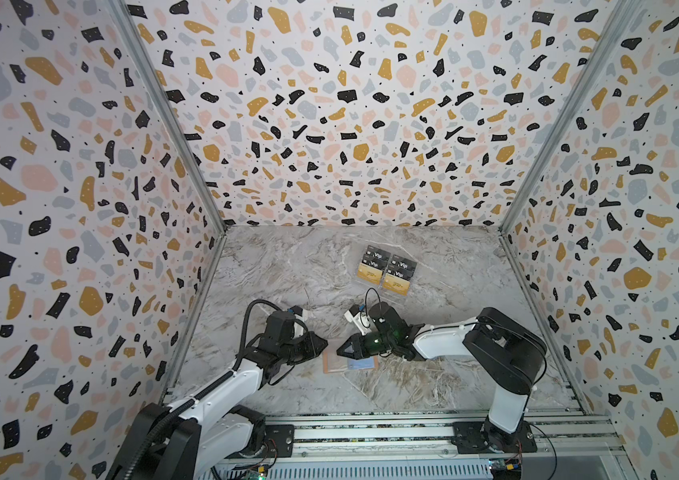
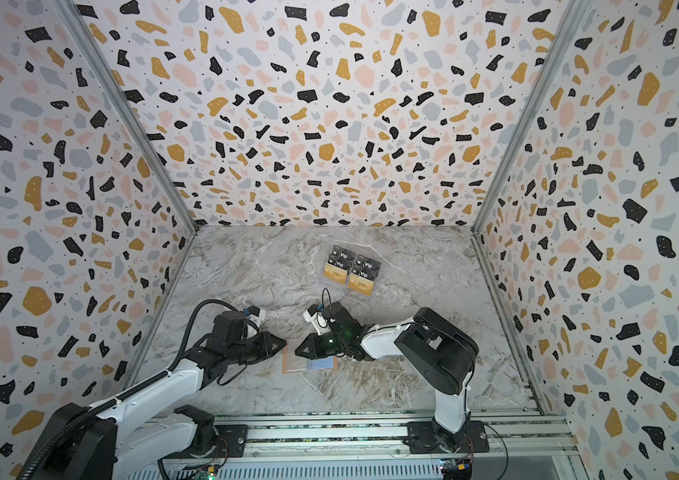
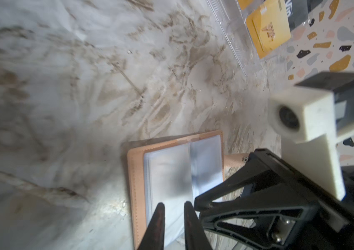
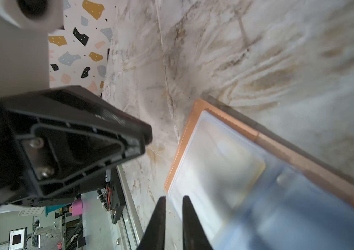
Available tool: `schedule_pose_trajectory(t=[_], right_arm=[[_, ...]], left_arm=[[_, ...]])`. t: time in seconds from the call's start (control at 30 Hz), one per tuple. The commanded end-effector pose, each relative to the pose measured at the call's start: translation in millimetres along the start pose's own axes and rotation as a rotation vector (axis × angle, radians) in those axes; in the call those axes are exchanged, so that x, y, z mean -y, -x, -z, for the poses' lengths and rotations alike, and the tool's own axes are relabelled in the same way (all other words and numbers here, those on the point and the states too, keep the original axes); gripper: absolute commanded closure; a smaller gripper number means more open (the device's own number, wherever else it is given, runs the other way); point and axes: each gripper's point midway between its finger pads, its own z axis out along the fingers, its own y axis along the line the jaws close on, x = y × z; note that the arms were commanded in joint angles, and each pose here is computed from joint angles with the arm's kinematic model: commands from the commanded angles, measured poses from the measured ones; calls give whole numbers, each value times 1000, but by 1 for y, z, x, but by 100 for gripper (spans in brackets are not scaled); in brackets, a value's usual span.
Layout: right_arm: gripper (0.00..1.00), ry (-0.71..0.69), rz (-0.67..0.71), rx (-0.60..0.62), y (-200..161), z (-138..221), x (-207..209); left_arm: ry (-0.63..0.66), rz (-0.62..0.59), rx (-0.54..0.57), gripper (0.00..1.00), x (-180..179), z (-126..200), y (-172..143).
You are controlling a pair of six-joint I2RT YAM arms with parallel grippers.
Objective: Insert credit cards into a card holder
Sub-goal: Flip over the card slot on the card holder, then pick up the credit card from the storage box.
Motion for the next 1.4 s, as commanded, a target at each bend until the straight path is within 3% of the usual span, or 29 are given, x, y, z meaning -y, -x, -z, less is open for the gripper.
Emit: schedule_pose_trajectory(t=[0.0, 0.27, 0.53, 0.77, 1.03, 1.37], right_arm=[[78, -8, 78, 88, 39, 28, -13], [60, -314, 260, 136, 125, 109, 20], [57, -475, 307, 84, 177, 160, 56], [58, -549, 311, -19, 195, 161, 91], [60, -608, 300, -47, 199, 164, 123], [60, -658, 306, -55, 204, 166, 134]], left_arm=[[-18, -47, 2, 80, 18, -4, 6], [105, -110, 60, 76, 13, -14, 37], [159, -204, 35, 81, 13, -16, 45], [165, -211, 37, 79, 17, -18, 52], [186, -208, 32, 77, 11, -18, 51], [206, -214, 28, 75, 8, -18, 51]])
